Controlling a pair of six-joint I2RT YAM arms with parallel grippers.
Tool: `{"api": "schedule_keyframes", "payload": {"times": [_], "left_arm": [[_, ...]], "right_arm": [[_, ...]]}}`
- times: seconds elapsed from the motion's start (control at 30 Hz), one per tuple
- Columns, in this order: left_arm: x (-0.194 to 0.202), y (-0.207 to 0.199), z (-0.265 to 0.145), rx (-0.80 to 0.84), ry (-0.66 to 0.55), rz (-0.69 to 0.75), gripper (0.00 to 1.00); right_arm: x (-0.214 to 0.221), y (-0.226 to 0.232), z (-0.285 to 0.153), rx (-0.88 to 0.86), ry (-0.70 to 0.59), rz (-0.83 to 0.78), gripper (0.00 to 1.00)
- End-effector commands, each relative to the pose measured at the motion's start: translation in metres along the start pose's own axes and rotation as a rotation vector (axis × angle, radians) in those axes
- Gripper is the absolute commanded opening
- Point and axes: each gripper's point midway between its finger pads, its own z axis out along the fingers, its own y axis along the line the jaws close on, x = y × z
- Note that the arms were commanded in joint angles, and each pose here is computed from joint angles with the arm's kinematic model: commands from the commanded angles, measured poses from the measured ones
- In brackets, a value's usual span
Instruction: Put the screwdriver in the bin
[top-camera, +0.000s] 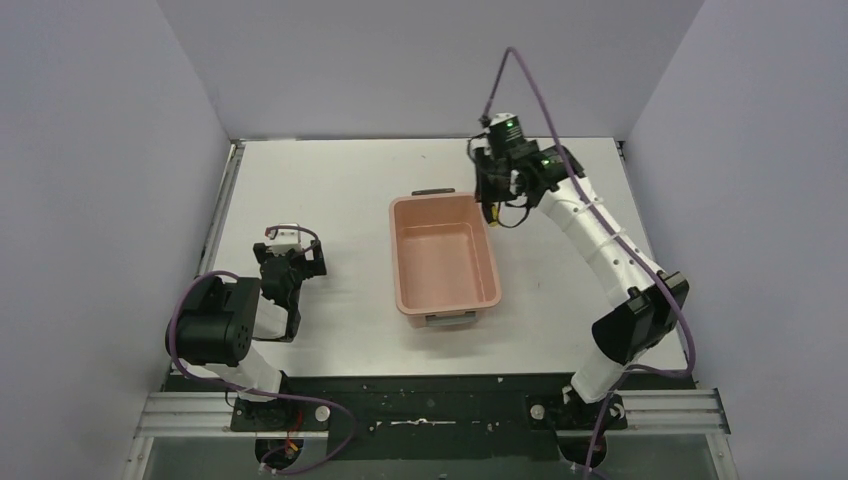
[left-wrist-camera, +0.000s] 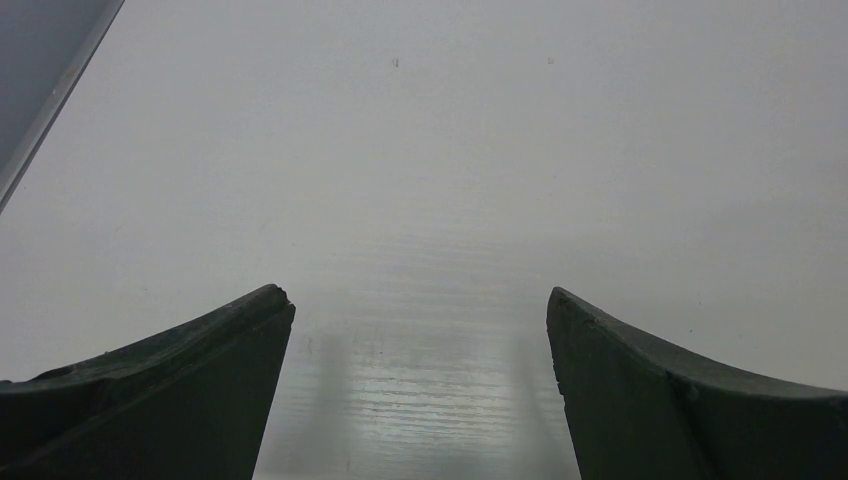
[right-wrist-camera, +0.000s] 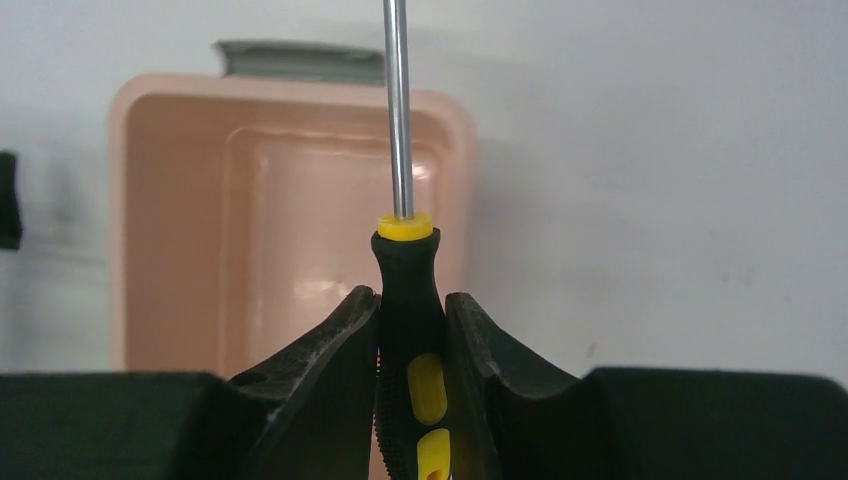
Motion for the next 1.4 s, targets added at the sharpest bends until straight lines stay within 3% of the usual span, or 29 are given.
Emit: {"api": "schedule_keyframes", "payload": {"times": [0.0, 0.27, 0.57, 0.73, 0.83, 0.97, 1.07, 1.27, 1.37], "left_arm": [[-0.022, -0.001, 0.006, 0.003, -0.069, -0.018, 0.97], [-0.021, -0.001, 0.006, 0.003, -0.068, -0.018, 0.97], [-0.022, -0.001, 0.006, 0.004, -0.069, -0.018, 0.97], [-0.022, 0.0, 0.006, 0.002, -0.07, -0.019, 0.97], [-0.022, -0.001, 0.006, 0.003, -0.069, -0.019, 0.97], [-0.022, -0.001, 0.006, 0.003, -0.069, -0.019, 0.97], [-0.022, 0.0, 0.006, 0.002, -0.069, -0.019, 0.97], [-0.021, -0.001, 0.006, 0.003, -0.068, -0.018, 0.97], [-0.022, -0.001, 0.006, 0.003, -0.069, -0.018, 0.97]], "right_arm": [[0.015, 0.073, -0.022, -0.074, -0.036, -0.031, 0.0], [0.086, 0.127, 0.011, -0.099, -0.005, -0.041, 0.0], [0.172, 0.125, 0.053, -0.071, 0.06, 0.046, 0.05], [0.195, 0.11, 0.073, -0.02, 0.049, 0.106, 0.19], [0.204, 0.108, 0.081, -0.015, 0.051, 0.118, 0.36], [0.197, 0.11, 0.079, -0.026, 0.034, 0.099, 0.6], [0.167, 0.117, 0.067, -0.042, -0.026, 0.062, 0.77], [0.087, 0.117, 0.023, -0.026, -0.187, 0.005, 0.99], [0.061, 0.1, 0.009, -0.024, -0.22, 0.0, 1.0]]}}
